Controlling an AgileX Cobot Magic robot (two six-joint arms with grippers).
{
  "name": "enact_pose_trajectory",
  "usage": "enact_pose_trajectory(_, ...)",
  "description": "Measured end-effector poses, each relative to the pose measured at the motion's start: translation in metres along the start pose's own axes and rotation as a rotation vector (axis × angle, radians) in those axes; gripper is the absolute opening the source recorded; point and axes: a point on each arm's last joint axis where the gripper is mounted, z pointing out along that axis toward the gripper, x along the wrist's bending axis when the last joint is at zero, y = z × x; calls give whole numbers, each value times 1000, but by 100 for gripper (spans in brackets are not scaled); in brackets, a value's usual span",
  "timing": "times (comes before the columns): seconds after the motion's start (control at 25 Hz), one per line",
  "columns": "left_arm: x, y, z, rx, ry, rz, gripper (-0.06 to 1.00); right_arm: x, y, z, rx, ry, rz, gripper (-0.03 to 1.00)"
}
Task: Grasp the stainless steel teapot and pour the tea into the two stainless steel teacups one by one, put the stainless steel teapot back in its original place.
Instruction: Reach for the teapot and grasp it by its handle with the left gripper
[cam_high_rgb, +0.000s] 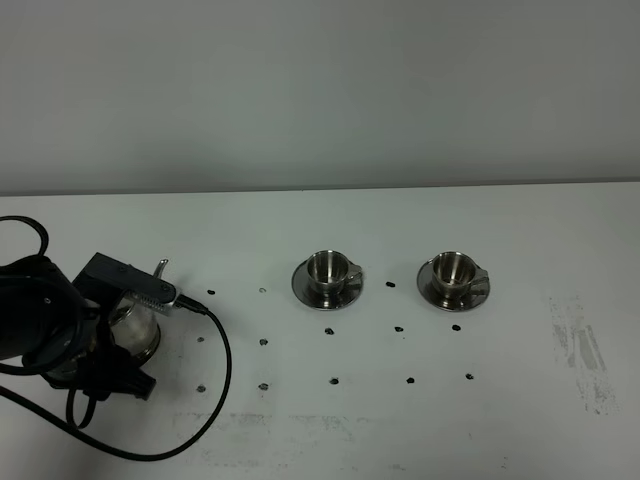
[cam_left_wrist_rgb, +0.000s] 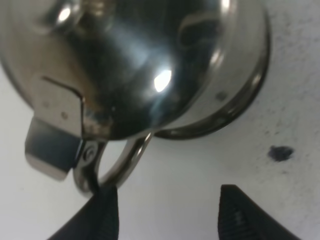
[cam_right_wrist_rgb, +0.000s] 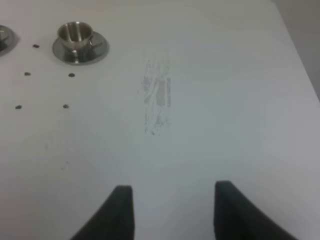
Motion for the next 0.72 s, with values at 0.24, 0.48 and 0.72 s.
enact_pose_trajectory(0.24,-11,-2,-8,37,-44,19,51,0,0,0,0,0,0,39)
enact_pose_trajectory(0.48,-18,-4,-72,20,-124,90,51,0,0,0,0,0,0,39)
enact_pose_trajectory(0.72,28,3,-114,26,-98,0,49,0,0,0,0,0,0,39)
